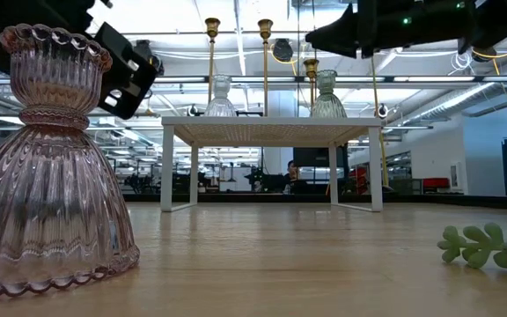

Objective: Pick & Place candle stick holders
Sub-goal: Put the pink glass candle holder on the shelf

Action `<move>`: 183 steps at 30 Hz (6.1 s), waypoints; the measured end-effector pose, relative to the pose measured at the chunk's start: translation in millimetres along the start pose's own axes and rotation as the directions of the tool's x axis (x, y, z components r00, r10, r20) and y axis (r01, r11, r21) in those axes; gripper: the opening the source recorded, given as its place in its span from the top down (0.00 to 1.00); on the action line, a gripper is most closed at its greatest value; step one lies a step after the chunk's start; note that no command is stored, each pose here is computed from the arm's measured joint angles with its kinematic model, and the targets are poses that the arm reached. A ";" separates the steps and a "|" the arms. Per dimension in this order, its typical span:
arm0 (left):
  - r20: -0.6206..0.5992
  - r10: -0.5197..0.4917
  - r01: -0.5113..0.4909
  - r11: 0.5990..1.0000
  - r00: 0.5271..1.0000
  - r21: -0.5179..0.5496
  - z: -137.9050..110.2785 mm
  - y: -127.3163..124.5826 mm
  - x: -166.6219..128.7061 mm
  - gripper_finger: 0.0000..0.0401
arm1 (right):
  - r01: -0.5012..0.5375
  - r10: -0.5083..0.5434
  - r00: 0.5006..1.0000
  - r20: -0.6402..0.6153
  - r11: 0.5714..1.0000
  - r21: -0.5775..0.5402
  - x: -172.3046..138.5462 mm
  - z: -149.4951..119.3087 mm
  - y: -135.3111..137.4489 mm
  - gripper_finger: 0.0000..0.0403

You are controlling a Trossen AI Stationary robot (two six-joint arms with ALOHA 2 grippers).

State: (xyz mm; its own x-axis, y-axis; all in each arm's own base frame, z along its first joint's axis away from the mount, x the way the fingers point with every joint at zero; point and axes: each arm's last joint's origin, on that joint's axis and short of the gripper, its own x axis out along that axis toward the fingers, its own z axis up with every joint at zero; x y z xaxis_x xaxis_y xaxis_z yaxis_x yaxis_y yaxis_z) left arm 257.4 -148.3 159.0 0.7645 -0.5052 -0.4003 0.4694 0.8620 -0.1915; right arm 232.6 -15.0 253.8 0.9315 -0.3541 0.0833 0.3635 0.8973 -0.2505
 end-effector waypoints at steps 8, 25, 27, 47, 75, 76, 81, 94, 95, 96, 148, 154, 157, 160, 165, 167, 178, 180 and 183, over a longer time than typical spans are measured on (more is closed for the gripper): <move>0.006 -0.028 0.028 0.996 1.000 0.083 -0.5 -8.6 0.4 0.49 | -0.085 0.085 0.996 0.011 0.996 0.031 -6.4 4.0 17.7 0.36; 0.020 0.008 -0.010 0.997 1.000 0.074 -7.8 -20.0 6.8 0.47 | -0.303 0.302 0.952 0.045 0.953 0.022 -31.1 15.1 62.4 0.36; 0.030 -0.030 0.028 0.997 0.999 0.066 -10.5 -21.6 11.1 0.47 | -0.316 0.315 0.948 0.049 0.949 0.008 -33.0 16.0 64.9 0.36; 0.127 0.090 -0.105 0.987 0.988 0.119 -16.5 -5.8 25.4 0.47 | -0.403 0.401 0.915 0.044 0.914 0.042 -35.5 12.6 76.4 0.36; 0.077 0.063 -0.073 0.988 0.995 0.133 -21.3 5.5 64.5 0.47 | -0.498 0.498 0.867 0.024 0.865 0.059 -28.0 -11.2 109.7 0.36; 0.076 0.062 -0.072 0.989 0.995 0.132 -21.1 6.8 64.7 0.47 | -0.498 0.497 0.867 0.026 0.865 0.060 -28.0 -11.0 109.7 0.36; 0.065 0.082 -0.089 0.990 0.995 0.113 -21.3 13.5 64.3 0.47 | -0.498 0.497 0.867 0.026 0.865 0.059 -28.0 -11.0 109.7 0.36; 0.078 0.126 -0.133 0.986 0.989 0.103 -18.1 28.5 62.8 0.67 | -0.498 0.497 0.867 0.026 0.865 0.059 -28.0 -11.0 109.7 0.36; 0.084 0.131 -0.139 0.986 0.988 0.093 -17.3 30.7 62.5 0.67 | -0.498 0.497 0.867 0.026 0.865 0.060 -28.0 -11.0 109.7 0.36; 0.093 0.137 -0.145 0.986 0.986 0.087 -16.2 33.2 62.1 0.67 | -0.498 0.497 0.867 0.026 0.865 0.060 -28.0 -10.9 109.7 0.36; 0.291 0.856 -0.862 0.484 0.428 -0.154 135.2 129.4 -4.4 0.62 | -0.262 0.269 0.963 0.025 0.953 -0.155 -30.0 -4.4 106.9 0.36; 0.258 0.870 -0.848 0.477 0.419 -0.232 128.9 161.4 -11.9 0.65 | -0.262 0.271 0.962 0.031 0.950 -0.167 -29.9 -4.0 106.9 0.36; 0.242 0.880 -0.855 0.462 0.409 -0.237 125.1 171.9 -13.7 0.63 | -0.262 0.270 0.962 0.030 0.951 -0.167 -29.7 -4.1 106.7 0.36; 0.235 0.889 -0.861 0.446 0.393 -0.244 123.7 179.1 -16.4 0.60 | -0.262 0.270 0.962 0.030 0.951 -0.167 -29.7 -4.1 106.7 0.36; 0.231 0.891 -0.858 0.444 0.391 -0.259 122.9 185.5 -19.7 0.64 | -0.262 0.271 0.962 0.030 0.950 -0.168 -29.7 -4.1 106.7 0.36; 0.225 0.891 -0.859 0.444 0.394 -0.255 122.3 185.6 -19.4 0.65 | -0.262 0.271 0.962 0.030 0.950 -0.168 -29.7 -4.2 106.7 0.36; 0.162 0.913 -0.880 0.405 0.374 -0.250 115.7 186.7 -18.7 0.53 | -0.263 0.272 0.962 0.028 0.950 -0.169 -29.8 -4.4 106.8 0.36; 0.159 0.914 -0.880 0.404 0.374 -0.248 115.3 186.8 -18.7 0.54 | -0.265 0.273 0.962 0.024 0.949 -0.170 -29.8 -4.8 106.9 0.36; 0.164 0.914 -0.881 0.401 0.370 -0.249 115.9 186.8 -18.9 0.56 | -0.271 0.276 0.961 0.015 0.951 -0.148 -29.8 -5.7 107.2 0.36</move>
State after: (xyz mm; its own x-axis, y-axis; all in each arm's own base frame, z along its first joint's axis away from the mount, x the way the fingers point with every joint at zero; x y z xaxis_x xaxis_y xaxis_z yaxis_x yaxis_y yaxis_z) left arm 381.8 17.4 234.7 0.7845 0.5945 -0.1765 -0.5955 0.8016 0.0530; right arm 243.7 90.2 219.0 0.9957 -0.0885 0.0256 0.0913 0.9105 -0.4034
